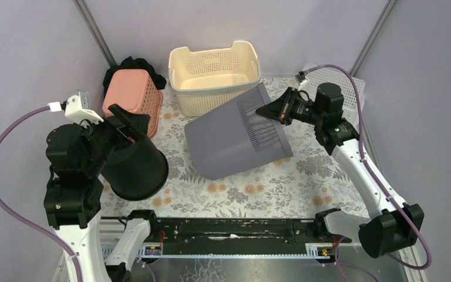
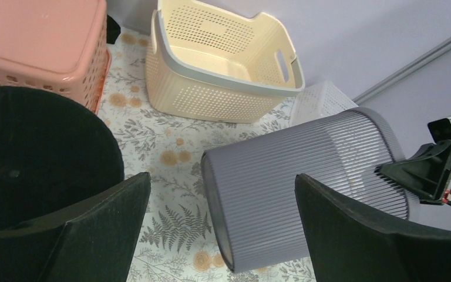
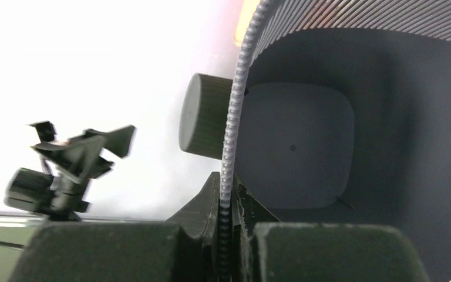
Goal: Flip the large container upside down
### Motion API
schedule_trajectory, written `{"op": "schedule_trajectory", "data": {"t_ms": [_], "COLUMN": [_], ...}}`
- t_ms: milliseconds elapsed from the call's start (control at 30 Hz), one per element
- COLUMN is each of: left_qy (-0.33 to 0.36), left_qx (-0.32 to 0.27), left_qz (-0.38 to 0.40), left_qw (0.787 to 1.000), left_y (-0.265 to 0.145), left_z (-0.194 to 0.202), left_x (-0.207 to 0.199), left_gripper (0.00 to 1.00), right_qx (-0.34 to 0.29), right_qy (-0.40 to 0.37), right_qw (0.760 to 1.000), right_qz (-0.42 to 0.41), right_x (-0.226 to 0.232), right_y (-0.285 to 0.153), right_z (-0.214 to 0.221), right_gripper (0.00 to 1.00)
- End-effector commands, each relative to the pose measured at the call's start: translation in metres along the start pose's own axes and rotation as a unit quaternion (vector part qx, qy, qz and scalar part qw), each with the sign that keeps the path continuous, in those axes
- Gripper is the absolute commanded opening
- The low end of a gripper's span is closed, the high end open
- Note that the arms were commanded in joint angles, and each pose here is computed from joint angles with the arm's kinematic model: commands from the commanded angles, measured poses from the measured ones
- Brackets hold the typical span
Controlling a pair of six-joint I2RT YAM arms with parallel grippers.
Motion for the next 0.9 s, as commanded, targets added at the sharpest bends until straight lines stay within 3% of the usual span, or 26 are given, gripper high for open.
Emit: {"op": "schedule_trajectory", "data": {"t_ms": [0,200,333,533,867], "left_qy": [0.005,-0.003,-0.006,-0.022,-0.033], "left_qx": [0.020,0.014,0.014,-0.002,0.038], "left_qz": [-0.019,-0.013,-0.003,0.031,0.066], "left_qw": [1.000,1.000,1.000,0.999,0.997], "left_y": [0.010,0.027,0.039,0.049,0.079], "left_z": [0.009,0.003,-0.006,-0.017,0.003], "left_x": [0.007,0.007,0.006,-0.001,0.002], "left_gripper": [1.00,1.00,1.00,1.00,1.00], "right_qx": [0.002,-0.007,0.004,-0.032,-0.080], "right_qy": [-0.026,0.045,0.103,0.118,0.183], "right_qw": [0.983,0.960,0.930,0.929,0.924], "right_qz": [-0.182,-0.277,-0.353,-0.348,-0.327], "right_x": [0.044,0.020,-0.003,-0.023,-0.061], "right_y": [-0.032,-0.034,-0.027,-0.022,-0.006], "right_z": [-0.013,-0.034,-0.043,-0.040,-0.020], "right_gripper": [0.00,0.00,0.00,0.00,0.00]}}
Point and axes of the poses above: each gripper's point midway between its finger pads, its own y axis out along the fingers, its own x axis along the line the jaws close on, z = x × y, the point moved 9 cm from there along -y, back along the fingers, and after that the axes turned 12 degrees about y, right-handed, at the moved point
